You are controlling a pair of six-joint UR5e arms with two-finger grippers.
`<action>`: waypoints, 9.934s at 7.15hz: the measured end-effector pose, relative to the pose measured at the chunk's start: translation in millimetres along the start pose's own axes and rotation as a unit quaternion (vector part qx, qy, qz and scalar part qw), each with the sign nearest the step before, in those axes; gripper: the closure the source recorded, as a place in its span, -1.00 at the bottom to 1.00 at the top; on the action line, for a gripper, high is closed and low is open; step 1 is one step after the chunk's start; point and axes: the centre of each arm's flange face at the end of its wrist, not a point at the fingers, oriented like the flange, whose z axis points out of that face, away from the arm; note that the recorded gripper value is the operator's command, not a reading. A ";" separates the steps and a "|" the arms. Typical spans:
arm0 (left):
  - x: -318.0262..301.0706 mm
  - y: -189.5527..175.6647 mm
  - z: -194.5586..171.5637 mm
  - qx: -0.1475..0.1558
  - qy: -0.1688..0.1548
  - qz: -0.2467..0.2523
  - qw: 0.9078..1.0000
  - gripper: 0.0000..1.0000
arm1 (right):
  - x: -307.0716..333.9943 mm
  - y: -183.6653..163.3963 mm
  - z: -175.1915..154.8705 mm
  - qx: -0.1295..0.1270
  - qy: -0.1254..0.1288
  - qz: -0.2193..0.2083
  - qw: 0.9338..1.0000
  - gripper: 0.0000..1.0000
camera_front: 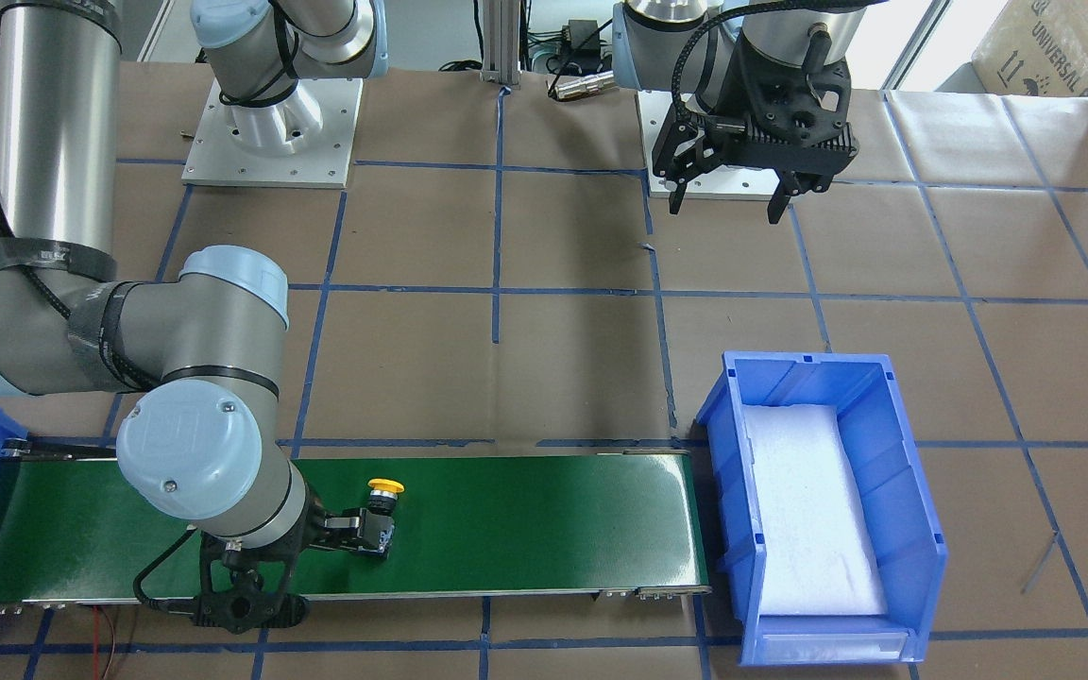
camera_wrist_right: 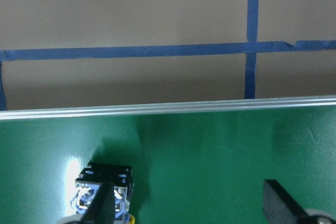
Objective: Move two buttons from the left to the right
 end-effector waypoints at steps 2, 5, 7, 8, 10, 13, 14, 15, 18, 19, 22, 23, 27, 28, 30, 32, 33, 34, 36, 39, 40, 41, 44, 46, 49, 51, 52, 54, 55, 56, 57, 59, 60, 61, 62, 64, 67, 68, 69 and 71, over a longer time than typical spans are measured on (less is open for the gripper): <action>-0.2 0.3 -0.4 0.000 0.000 0.000 1.000 -1.00 | 4.9 -1.9 1.0 0.000 0.000 0.002 1.000 -1.00; 0.0 0.5 -0.7 0.000 0.001 0.000 1.000 -1.00 | 17.1 -6.8 1.8 0.001 0.001 0.008 1.000 -1.00; 0.4 0.6 -0.7 0.001 0.001 0.000 1.000 -1.00 | 24.2 -8.3 2.3 0.000 0.000 0.011 1.000 -1.00; 0.6 0.7 -0.7 0.000 0.001 0.001 1.000 -1.00 | 25.4 -8.0 3.3 -0.001 0.000 0.013 1.000 -1.00; 0.7 0.6 -0.8 0.001 0.001 0.001 1.000 -1.00 | 24.4 -7.1 3.0 -0.001 0.001 0.015 1.000 -0.99; 0.5 0.5 -0.9 0.001 0.000 0.000 1.000 -1.00 | 19.6 -6.1 2.8 0.000 0.001 0.014 1.000 -0.91; 0.5 0.4 -0.8 0.001 0.000 0.000 1.000 -1.00 | 18.7 -5.7 4.9 -0.002 0.002 0.013 1.000 -0.71; 0.4 0.1 -0.8 0.001 0.000 0.000 1.000 -1.00 | 17.8 -5.0 6.4 -0.004 0.002 0.013 1.000 -0.55; 0.6 -0.1 -0.8 0.001 0.001 0.000 1.000 -1.00 | 16.1 -3.0 13.0 -0.014 0.005 0.011 1.000 0.10; 0.4 -0.2 -0.8 0.001 0.001 0.000 1.000 -1.00 | 16.9 -3.5 19.0 -0.019 0.007 0.011 1.000 0.38; 0.6 0.3 -1.4 0.002 0.001 0.001 1.000 -1.00 | 22.5 -6.9 9.6 -0.012 0.010 0.011 1.000 0.56; 0.5 0.3 -1.0 0.001 0.001 0.000 1.000 -1.00 | 27.1 -8.6 1.8 -0.011 0.012 0.012 1.000 0.56; 0.4 0.3 -1.5 0.002 0.001 0.000 1.000 -1.00 | 115.4 -43.5 -76.6 0.021 0.042 -0.030 0.998 0.59; 0.6 0.6 -1.7 0.002 0.001 0.001 1.000 -1.00 | 165.1 -49.7 -89.1 0.027 0.044 -0.044 0.998 0.60; 0.4 0.6 -1.6 0.001 0.001 0.000 1.000 -1.00 | 276.8 -52.1 -102.2 0.040 0.051 -0.068 0.996 0.63; 0.2 0.4 -1.3 0.001 0.001 0.000 1.000 -1.00 | 367.8 -50.8 -97.5 0.057 0.066 -0.084 0.993 0.72; 0.2 0.4 -1.3 0.001 0.001 0.000 1.000 -1.00 | 392.7 -54.9 -81.4 0.062 0.071 -0.093 0.991 0.72; 0.1 0.4 -1.5 0.001 0.001 0.000 1.000 -1.00 | 416.4 -56.4 -66.0 0.063 0.074 -0.092 0.991 0.72; 0.0 1.0 -1.6 0.001 0.000 0.000 1.000 -1.00 | 444.5 -57.8 -48.2 0.063 0.077 -0.090 0.991 0.70; 0.0 1.2 -1.3 0.001 0.000 0.000 1.000 -1.00 | 450.5 -64.3 -12.1 0.051 0.059 -0.090 0.993 0.56; 0.0 1.2 -1.3 0.000 0.000 0.000 1.000 -1.00 | 450.7 -65.1 -2.5 0.046 0.054 -0.090 0.993 0.36; 0.0 1.2 -1.3 0.001 0.000 0.000 1.000 -1.00 | 451.6 -65.8 5.6 0.041 0.052 -0.090 0.994 0.19; -0.3 1.1 -1.3 0.000 0.000 0.000 1.000 -1.00 | 453.9 -66.8 14.1 0.035 0.053 -0.091 0.994 -0.33; 0.3 1.4 -1.3 0.000 0.000 0.000 1.000 -1.00 | 454.4 -67.4 11.4 0.037 0.054 -0.092 0.994 -0.41; 0.3 -2.4 -1.0 0.001 0.000 0.000 1.000 -1.00 | 452.2 -65.8 -1.4 0.041 0.055 -0.094 0.993 -0.48; 0.5 -2.6 -1.4 0.002 0.000 0.001 1.000 -1.00 | 427.5 -51.9 -55.8 0.036 0.050 -0.097 0.993 -0.71; 0.6 -1.9 -1.3 0.002 0.000 0.001 1.000 -1.00 | 390.5 -48.0 -86.6 0.038 0.051 -0.107 0.992 -0.76; 0.3 -0.8 -1.3 0.002 0.000 0.002 1.000 -1.00 | 289.8 -41.7 -126.6 0.033 0.046 -0.123 0.991 -0.82; 0.5 -0.3 -1.3 0.002 0.000 0.002 1.000 -1.00 | 224.9 -33.4 -139.9 0.021 0.036 -0.116 0.992 -0.86; 0.6 0.1 -1.2 0.002 0.000 0.002 1.000 -1.00 | 155.0 -17.4 -154.0 0.007 0.029 -0.115 0.993 -0.90; 0.4 0.2 -1.0 0.001 0.000 0.002 1.000 -1.00 | 96.4 8.3 -169.9 -0.012 0.025 -0.104 0.994 -0.99; 0.5 -0.1 -1.3 0.002 0.000 0.002 1.000 -1.00 | 15.0 83.4 -196.0 -0.038 0.027 -0.069 0.997 -1.00; 0.6 -0.1 -1.2 0.002 0.000 0.002 1.000 -1.00 | 0.8 124.8 -198.2 -0.049 0.029 -0.068 0.996 -1.00; 0.6 0.1 -1.2 0.001 0.000 0.003 1.000 -1.00 | 0.9 153.2 -197.4 -0.045 0.028 -0.069 0.996 -1.00; 0.8 0.0 -1.1 0.001 0.000 0.003 1.000 -1.00 | 2.2 164.4 -198.1 -0.025 0.026 -0.071 0.997 -1.00; 0.6 0.0 -1.0 0.001 0.000 0.003 1.000 -1.00 | 3.2 165.8 -198.4 0.002 0.023 -0.072 0.997 -1.00; 0.5 -0.6 -1.8 0.002 0.000 0.003 1.000 -1.00 | 0.8 165.7 -198.4 0.007 0.008 -0.076 0.997 -1.00; 0.4 -0.8 -1.9 0.002 0.000 0.003 1.000 -1.00 | 0.5 166.2 -197.2 0.005 0.006 -0.075 0.997 -1.00; 0.3 -0.2 -1.7 0.001 -0.001 0.003 1.000 -1.00 | 0.8 166.6 -195.5 0.003 0.007 -0.074 0.997 -1.00; 0.0 -0.2 -1.5 0.001 0.000 0.003 1.000 -1.00 | 0.6 166.8 -194.4 0.003 0.006 -0.072 0.997 -1.00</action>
